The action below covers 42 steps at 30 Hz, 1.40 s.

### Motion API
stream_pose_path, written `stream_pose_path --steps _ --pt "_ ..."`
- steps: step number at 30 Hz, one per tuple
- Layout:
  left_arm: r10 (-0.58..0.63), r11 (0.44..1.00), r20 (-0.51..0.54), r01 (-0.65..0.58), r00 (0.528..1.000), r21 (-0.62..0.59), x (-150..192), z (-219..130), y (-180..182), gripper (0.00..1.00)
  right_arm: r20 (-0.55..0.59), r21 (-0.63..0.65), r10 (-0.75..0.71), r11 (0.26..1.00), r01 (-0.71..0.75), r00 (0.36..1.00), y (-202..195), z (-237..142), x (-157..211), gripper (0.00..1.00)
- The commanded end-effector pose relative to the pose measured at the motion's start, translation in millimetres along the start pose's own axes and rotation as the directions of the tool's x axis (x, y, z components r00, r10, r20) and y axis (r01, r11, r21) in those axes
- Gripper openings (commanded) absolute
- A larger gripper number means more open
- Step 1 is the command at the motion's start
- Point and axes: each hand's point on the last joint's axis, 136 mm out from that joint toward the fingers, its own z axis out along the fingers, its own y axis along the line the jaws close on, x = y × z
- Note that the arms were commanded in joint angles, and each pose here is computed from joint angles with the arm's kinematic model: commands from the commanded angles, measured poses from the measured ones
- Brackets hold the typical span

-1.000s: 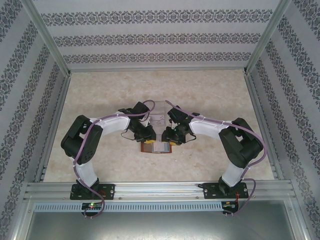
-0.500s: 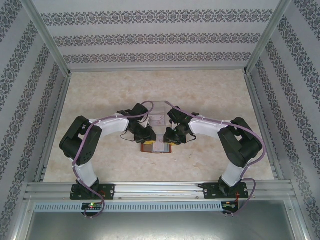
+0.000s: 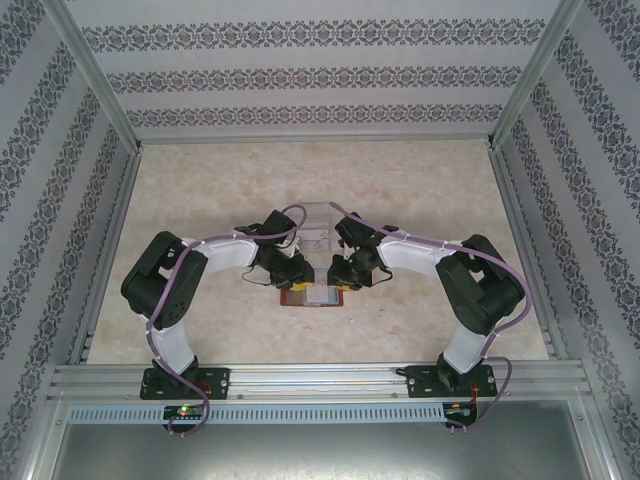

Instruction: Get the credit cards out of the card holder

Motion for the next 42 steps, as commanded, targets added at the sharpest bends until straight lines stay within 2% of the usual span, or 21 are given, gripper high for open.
stream_pose_path --steps 1,14,30,42 --pt "-0.026 0.999 -0.005 0.026 1.0 0.023 -2 5 4 0.23 -0.003 0.034 0.005 0.999 -0.005 1.0 -8 2 1 0.28" --pt "-0.001 1.0 0.019 0.001 1.0 -0.007 1 -15 5 0.14 -0.002 0.038 0.006 0.999 -0.006 1.0 -10 1 2 0.28" --pt "0.072 0.982 -0.025 -0.076 0.997 -0.171 12 -44 18 0.06 -0.002 0.039 -0.002 0.999 0.002 1.0 -10 1 2 0.28" --pt "0.081 0.987 -0.003 -0.081 0.997 -0.141 12 -52 7 0.02 0.015 0.04 -0.006 0.999 0.005 1.0 -7 -6 -1 0.28"
